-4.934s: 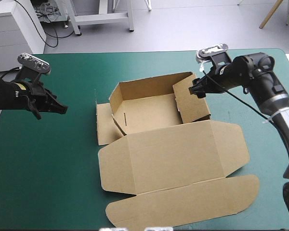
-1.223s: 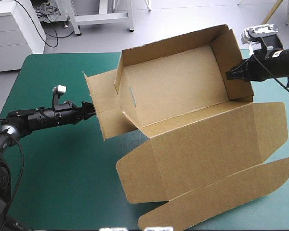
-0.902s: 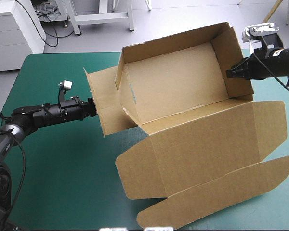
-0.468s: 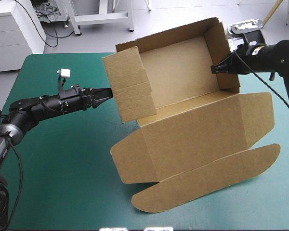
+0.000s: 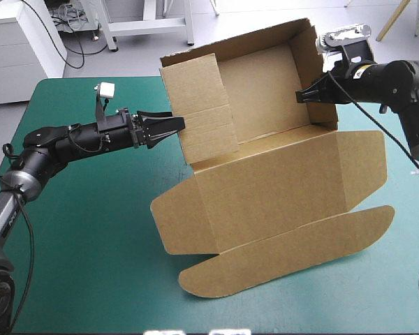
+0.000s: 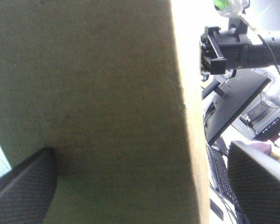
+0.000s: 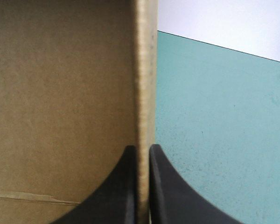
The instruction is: Fold the box
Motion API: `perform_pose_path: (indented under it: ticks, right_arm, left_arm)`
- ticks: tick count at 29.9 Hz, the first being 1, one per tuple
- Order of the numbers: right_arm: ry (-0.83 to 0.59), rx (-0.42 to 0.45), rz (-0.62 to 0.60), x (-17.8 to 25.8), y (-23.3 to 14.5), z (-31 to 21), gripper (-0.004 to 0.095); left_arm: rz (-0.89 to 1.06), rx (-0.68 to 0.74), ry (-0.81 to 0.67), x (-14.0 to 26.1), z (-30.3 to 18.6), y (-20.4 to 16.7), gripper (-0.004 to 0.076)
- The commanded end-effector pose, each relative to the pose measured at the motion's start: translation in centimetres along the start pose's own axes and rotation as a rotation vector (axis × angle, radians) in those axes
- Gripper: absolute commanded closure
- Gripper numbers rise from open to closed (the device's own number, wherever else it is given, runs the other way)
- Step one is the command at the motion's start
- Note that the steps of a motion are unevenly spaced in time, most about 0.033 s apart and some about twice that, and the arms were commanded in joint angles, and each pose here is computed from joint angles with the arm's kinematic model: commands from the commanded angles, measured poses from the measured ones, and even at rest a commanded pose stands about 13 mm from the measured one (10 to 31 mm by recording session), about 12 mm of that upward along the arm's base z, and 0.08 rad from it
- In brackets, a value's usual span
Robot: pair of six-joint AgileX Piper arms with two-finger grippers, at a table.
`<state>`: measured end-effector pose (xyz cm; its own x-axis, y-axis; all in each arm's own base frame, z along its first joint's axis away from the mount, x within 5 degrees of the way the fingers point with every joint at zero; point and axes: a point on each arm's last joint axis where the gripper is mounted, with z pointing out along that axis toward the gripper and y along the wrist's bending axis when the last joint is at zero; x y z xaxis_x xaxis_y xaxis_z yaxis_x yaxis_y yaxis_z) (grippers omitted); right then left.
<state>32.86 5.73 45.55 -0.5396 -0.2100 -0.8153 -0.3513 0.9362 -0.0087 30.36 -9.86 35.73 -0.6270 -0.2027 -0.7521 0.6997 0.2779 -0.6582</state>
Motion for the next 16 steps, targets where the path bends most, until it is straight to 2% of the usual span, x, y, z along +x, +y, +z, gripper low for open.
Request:
perform_pose_path:
  ticks: [1, 3, 9, 13, 16]
  right_arm:
    - [-0.148, -0.004, 0.022, -1.6, 0.5, -2.5, 0.0925]
    - [-0.153, -0.001, 0.026, -1.7, 0.5, -2.5, 0.0925]
    - [-0.184, 0.024, 0.04, -2.0, 0.2, -2.4, 0.0925]
    - [-0.207, 0.061, 0.049, -2.2, -0.2, -2.5, 0.0921]
    - [-0.224, 0.086, 0.066, -2.3, -0.4, -2.5, 0.0919]
  left_arm:
    - [0.04, 0.161, -0.034, -1.4, -0.1, -3.7, 0.0011]
    - [0.031, 0.139, -0.024, -1.5, 0.1, -3.7, 0.0024]
    - [0.086, -0.064, 0.036, -2.3, 1.6, -3.8, 0.0094]
    - [0.157, -0.298, 0.055, -4.0, 2.4, -4.6, 0.0098]
    - [0.196, -0.436, 0.012, -5.4, 2.9, -5.6, 0.0098]
